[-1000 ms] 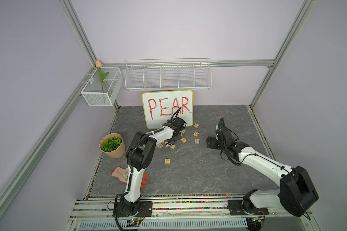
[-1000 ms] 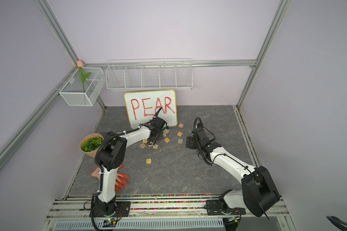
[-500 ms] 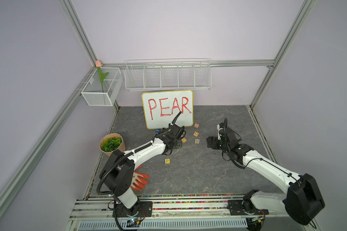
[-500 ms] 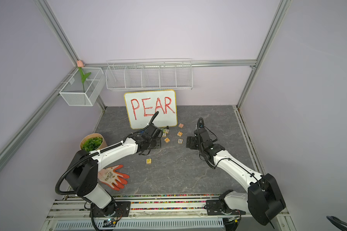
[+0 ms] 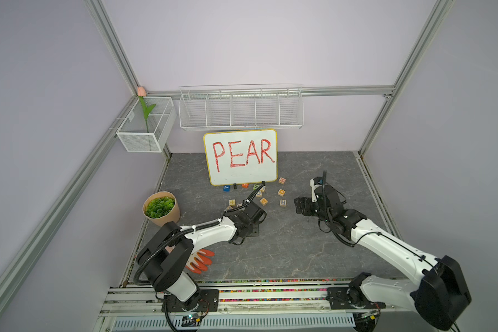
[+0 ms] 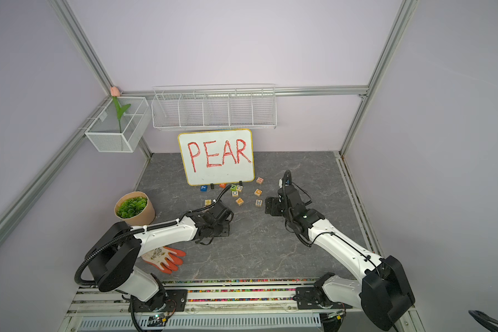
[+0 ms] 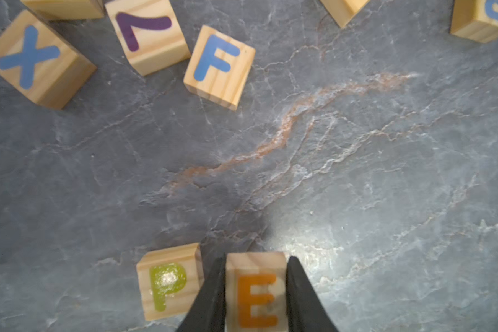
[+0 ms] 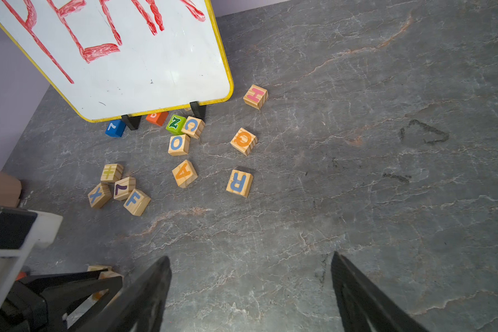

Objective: Spell the uppercase word “pear” with letter blocks
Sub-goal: Place the letter block at the center of the board.

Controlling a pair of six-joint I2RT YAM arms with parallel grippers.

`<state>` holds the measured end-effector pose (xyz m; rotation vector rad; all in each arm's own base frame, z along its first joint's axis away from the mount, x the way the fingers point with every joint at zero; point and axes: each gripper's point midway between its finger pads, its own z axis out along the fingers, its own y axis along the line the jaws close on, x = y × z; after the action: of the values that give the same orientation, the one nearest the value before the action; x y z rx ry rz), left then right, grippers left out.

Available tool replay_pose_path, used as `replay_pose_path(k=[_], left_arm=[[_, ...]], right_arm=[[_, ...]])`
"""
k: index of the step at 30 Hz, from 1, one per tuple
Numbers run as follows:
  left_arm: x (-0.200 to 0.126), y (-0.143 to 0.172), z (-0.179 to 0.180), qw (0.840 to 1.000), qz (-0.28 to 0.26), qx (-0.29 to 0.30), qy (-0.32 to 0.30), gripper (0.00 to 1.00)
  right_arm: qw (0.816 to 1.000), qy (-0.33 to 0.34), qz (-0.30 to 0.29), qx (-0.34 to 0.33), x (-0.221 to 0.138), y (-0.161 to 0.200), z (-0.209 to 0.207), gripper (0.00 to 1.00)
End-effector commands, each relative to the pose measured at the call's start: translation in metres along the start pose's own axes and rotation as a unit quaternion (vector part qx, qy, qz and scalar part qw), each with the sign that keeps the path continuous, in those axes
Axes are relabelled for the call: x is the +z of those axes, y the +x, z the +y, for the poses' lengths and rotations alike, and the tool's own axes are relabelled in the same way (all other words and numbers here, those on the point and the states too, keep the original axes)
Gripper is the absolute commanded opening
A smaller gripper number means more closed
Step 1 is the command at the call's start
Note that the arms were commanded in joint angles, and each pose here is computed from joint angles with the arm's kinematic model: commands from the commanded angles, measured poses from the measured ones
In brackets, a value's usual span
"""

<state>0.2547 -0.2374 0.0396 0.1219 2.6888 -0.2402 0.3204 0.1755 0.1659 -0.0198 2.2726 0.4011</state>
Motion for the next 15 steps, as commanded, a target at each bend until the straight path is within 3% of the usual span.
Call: replay_pose_path(k=[1,15], left_arm=[[0.004,-0.006,-0.004,1.0,-0.016,-0.011,0.005,0.29],[0.013,0.004,0.011,0.999,-0.004,-0.01,-0.032,0.29]], right_arm=[[1.0,-0.003,-0.015,0.001,-0.008,-0.006,0.002,0.89],[1.0,0.005,-0.007,-0.001,-0.01,-0.001,-0.001,0.89]])
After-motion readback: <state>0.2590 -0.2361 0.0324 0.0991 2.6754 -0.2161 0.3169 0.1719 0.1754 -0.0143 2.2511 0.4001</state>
